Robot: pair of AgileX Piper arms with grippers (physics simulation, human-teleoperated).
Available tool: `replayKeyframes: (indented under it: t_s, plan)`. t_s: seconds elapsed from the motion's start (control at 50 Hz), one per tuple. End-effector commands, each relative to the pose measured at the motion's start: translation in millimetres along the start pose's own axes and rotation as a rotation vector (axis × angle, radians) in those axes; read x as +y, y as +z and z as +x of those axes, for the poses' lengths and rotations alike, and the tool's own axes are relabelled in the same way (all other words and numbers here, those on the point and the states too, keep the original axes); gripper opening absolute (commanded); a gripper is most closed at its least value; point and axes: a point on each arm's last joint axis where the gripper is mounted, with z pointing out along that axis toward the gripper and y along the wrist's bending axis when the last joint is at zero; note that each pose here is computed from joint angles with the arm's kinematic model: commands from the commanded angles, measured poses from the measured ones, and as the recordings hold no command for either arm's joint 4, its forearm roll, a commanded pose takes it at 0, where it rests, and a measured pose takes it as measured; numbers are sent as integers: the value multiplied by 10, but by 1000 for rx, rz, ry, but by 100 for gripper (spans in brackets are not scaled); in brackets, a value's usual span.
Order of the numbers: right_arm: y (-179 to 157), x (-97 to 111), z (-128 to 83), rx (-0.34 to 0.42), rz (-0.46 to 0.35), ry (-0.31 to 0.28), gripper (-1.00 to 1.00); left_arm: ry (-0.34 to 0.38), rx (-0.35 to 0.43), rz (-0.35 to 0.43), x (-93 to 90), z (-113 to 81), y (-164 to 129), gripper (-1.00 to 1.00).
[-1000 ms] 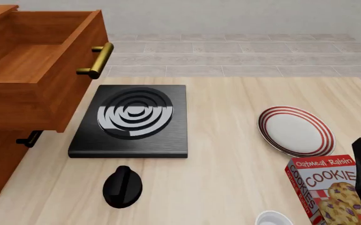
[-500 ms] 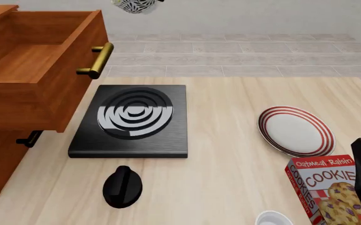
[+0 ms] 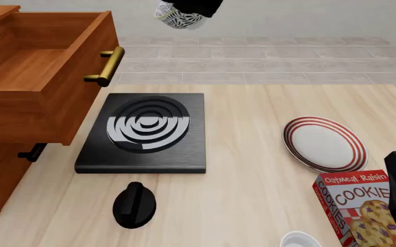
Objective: Pick the akita bowl in the top layer of the wooden cabinet and place it on the plate.
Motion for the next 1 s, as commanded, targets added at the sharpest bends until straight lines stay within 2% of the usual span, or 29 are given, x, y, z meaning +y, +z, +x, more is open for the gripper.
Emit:
replayKeyframes:
  t_s: [0.02, 0.2, 0.68, 1.0]
  plan:
    - [0, 2, 3, 1, -3, 0, 100, 26, -11, 33, -161, -39, 92, -100]
    - [0, 3, 8, 1, -5, 1, 100, 49, -9, 53, -258, -34, 204, -100]
    - [1, 3, 6, -2, -6, 7, 100, 85, 10, 63, -306, -7, 460, -100]
    - [0, 3, 3, -5, -5, 6, 100, 137, 13, 92, -462, 7, 588, -100]
